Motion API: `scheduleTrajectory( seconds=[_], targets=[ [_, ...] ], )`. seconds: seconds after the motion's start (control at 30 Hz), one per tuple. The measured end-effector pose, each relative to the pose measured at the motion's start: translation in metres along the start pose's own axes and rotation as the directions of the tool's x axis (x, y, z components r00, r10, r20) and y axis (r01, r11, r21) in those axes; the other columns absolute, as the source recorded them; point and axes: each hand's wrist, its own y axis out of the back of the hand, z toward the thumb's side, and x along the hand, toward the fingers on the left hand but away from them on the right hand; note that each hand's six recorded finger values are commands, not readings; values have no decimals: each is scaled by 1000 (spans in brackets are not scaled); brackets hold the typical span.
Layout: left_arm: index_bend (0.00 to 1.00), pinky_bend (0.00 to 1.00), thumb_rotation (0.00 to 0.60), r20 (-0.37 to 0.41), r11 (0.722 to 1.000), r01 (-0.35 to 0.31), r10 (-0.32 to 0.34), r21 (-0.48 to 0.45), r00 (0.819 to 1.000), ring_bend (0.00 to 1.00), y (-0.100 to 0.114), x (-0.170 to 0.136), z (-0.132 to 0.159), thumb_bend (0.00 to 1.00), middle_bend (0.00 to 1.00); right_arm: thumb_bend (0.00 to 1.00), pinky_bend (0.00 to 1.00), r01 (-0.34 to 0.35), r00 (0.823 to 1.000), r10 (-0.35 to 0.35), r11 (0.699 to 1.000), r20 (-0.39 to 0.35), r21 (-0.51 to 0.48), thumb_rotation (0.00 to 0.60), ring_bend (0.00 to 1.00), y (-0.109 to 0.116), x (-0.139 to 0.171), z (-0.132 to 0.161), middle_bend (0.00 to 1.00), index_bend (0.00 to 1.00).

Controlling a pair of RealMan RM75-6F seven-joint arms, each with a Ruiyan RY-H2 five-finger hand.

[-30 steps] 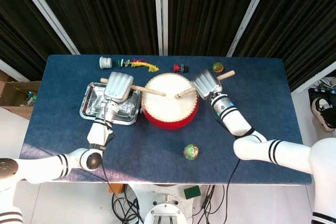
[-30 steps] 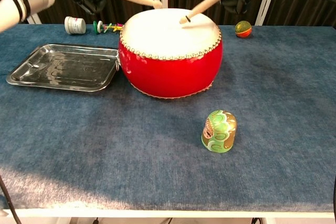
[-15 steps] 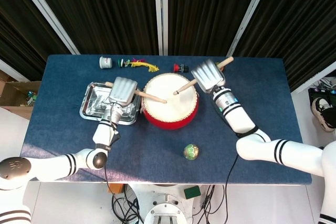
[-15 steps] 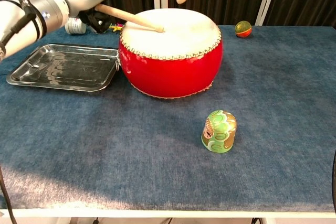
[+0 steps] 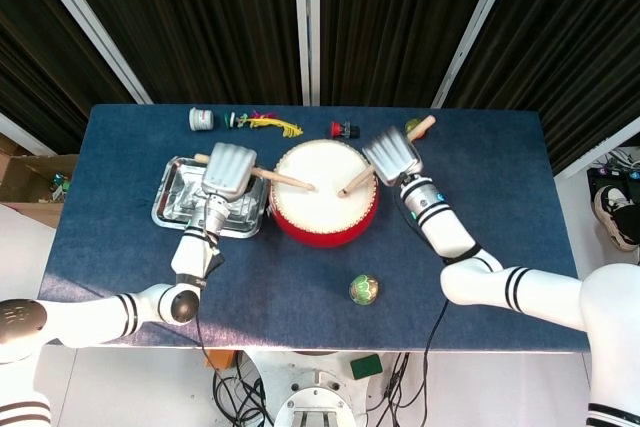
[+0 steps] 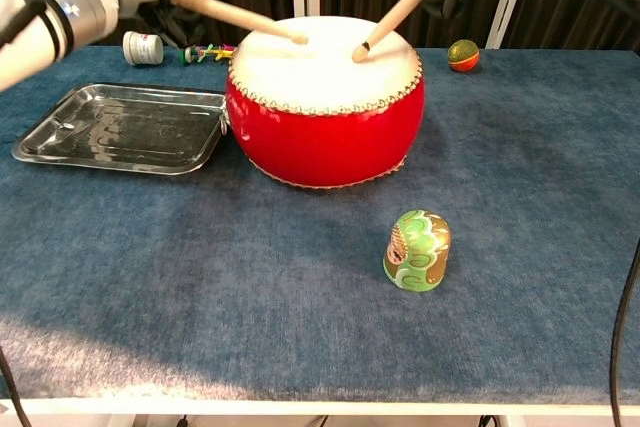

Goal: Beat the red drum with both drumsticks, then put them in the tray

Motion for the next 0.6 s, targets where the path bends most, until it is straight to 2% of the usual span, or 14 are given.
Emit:
scheduleTrajectory(
  seconds=[0.07,0.17,0.43,0.5,0.6],
  targets=[
    [1000,1000,600,-5,1000,18,-18,10,1000,1000,-9,2,2,492,1000,819,978,35,999,-35,999,19,-27,600,980,13,4,-10,1000,1000],
    [1000,1000,600,-9,1000,8,-8,8,1000,1000,-7,2,0,492,1000,818,978,57,998,-55,997,35,-49,600,980,20,5,-17,1000,1000],
    [1000,1000,600,-5,996,-62,62,-67,998,1000,28,-12,-9,491,1000,818,978,-28,1000,29,999,-12,47,600,981,-17,-6,11,1000,1000],
    [1000,1000,600,-9,992,-68,68,-108,998,1000,34,-16,-12,491,1000,818,978,-29,999,29,999,-18,38,600,980,-21,-7,17,1000,1000],
    [1000,1000,600,-25,984,-67,64,-165,998,1000,34,-20,-22,491,1000,817,978,1,1000,-1,1000,-9,-23,600,980,-14,-4,13,1000,1000]
  ],
)
